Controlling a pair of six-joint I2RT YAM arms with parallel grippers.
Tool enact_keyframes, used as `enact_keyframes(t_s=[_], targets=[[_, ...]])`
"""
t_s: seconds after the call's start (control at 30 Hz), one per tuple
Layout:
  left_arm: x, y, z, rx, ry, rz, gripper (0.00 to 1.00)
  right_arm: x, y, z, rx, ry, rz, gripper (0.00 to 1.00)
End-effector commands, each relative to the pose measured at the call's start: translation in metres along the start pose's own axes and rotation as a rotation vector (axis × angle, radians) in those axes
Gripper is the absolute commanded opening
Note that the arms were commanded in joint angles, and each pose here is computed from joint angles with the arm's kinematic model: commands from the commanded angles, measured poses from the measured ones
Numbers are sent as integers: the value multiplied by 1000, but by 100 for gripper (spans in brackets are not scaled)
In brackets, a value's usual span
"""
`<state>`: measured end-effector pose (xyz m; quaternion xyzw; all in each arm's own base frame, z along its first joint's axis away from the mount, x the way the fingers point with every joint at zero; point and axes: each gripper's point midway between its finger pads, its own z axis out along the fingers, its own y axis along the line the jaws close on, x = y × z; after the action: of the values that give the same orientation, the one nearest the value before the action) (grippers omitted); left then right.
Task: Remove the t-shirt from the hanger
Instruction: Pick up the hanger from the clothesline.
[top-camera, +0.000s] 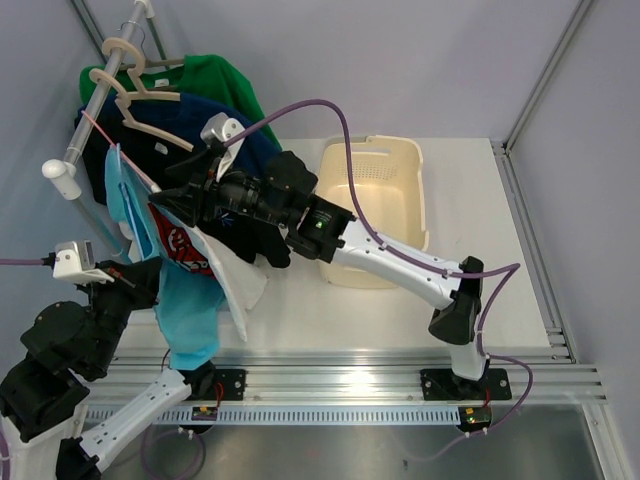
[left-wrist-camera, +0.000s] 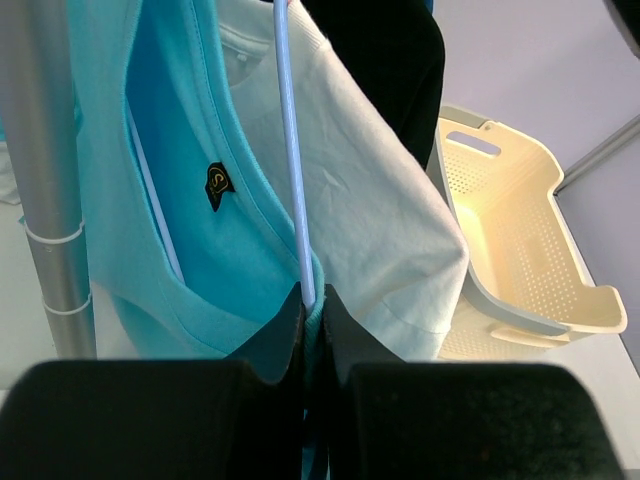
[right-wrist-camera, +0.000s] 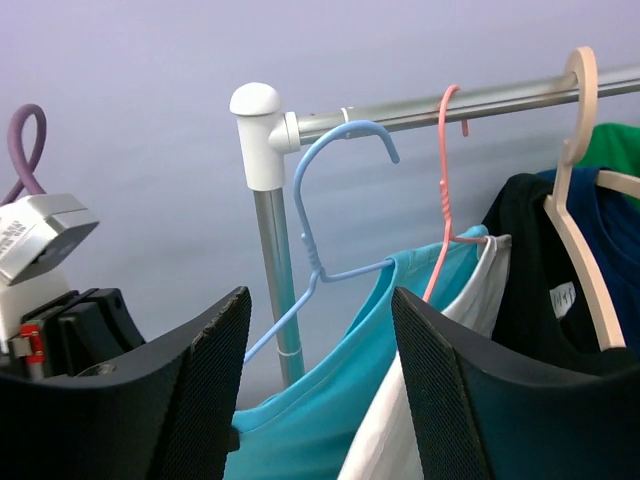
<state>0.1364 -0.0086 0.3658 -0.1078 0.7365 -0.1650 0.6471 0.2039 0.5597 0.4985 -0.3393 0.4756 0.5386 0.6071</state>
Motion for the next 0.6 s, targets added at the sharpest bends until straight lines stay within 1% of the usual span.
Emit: enact_keyframes(t_s=[0.0, 0.17, 0.27, 0.57], targets=[[-9, -16, -1, 86, -31, -15, 0, -3, 13, 12, -75, -30, -60, 66], [-7, -18, -3, 106, -26, -17, 0, 4, 16, 24, -87, -10, -75, 62], [-7, -20, -5, 121, -26, -26, 0, 11, 19, 31, -80, 7, -89, 62], [4, -25, 1, 143, -12, -24, 0, 20, 9, 42, -18, -15, -82, 61]])
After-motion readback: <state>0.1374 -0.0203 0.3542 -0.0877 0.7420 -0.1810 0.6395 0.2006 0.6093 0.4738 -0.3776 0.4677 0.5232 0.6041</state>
